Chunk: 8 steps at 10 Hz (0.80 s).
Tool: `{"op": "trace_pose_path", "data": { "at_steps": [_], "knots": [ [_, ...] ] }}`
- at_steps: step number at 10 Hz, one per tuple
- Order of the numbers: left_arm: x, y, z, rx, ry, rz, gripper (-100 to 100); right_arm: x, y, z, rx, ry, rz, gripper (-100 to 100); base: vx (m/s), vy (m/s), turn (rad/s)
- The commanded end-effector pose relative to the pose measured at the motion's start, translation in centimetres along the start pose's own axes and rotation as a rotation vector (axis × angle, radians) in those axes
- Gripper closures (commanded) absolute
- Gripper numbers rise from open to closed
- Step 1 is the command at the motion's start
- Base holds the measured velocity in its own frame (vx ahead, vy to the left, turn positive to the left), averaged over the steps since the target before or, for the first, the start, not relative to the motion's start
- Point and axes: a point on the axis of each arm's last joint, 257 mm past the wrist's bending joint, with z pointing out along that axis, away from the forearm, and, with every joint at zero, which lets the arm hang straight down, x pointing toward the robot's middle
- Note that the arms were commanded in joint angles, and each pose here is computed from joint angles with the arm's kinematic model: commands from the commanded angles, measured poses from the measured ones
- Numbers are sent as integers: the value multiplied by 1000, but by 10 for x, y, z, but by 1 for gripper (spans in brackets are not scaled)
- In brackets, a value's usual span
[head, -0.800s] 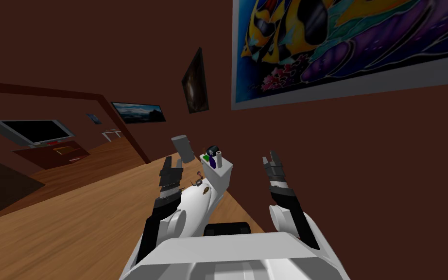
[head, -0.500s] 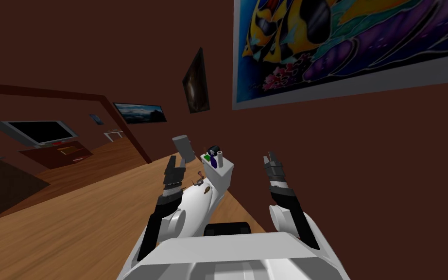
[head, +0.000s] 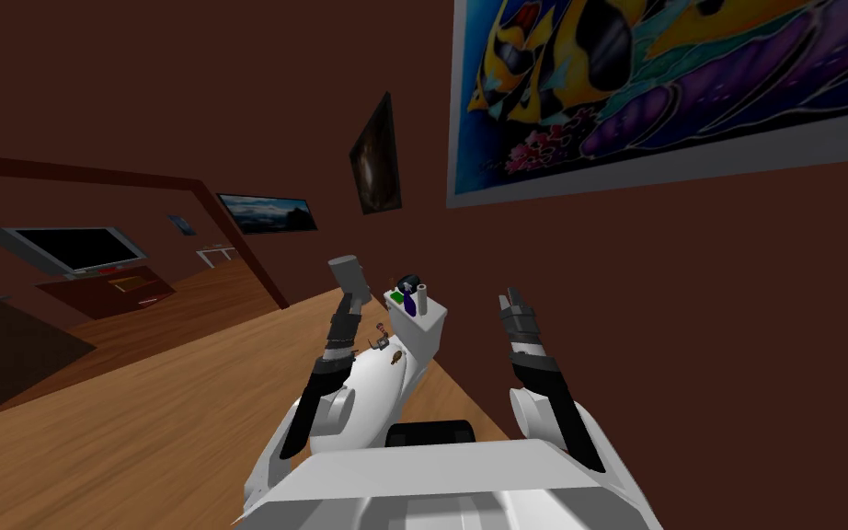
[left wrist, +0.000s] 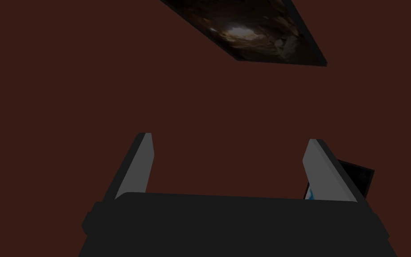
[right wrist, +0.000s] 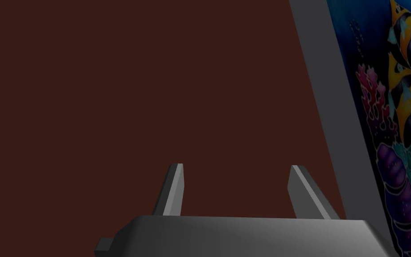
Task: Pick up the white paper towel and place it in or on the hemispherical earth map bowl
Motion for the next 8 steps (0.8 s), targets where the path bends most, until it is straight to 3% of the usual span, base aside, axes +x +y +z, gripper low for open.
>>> {"op": "trace_pose_path", "data": {
  "at_steps": [1,2,8],
  "knots": [
    [15,10,6,5,50,37,-100,0,0,0,0,0,0,0,-30,30,-44],
    [24,14,10,12,82,64,-100,0,0,0,0,0,0,0,-15,17,-40],
    [25,22,9,-1,85,64,-100,0,0,0,0,0,0,0,-11,10,-9]
  ]
}}
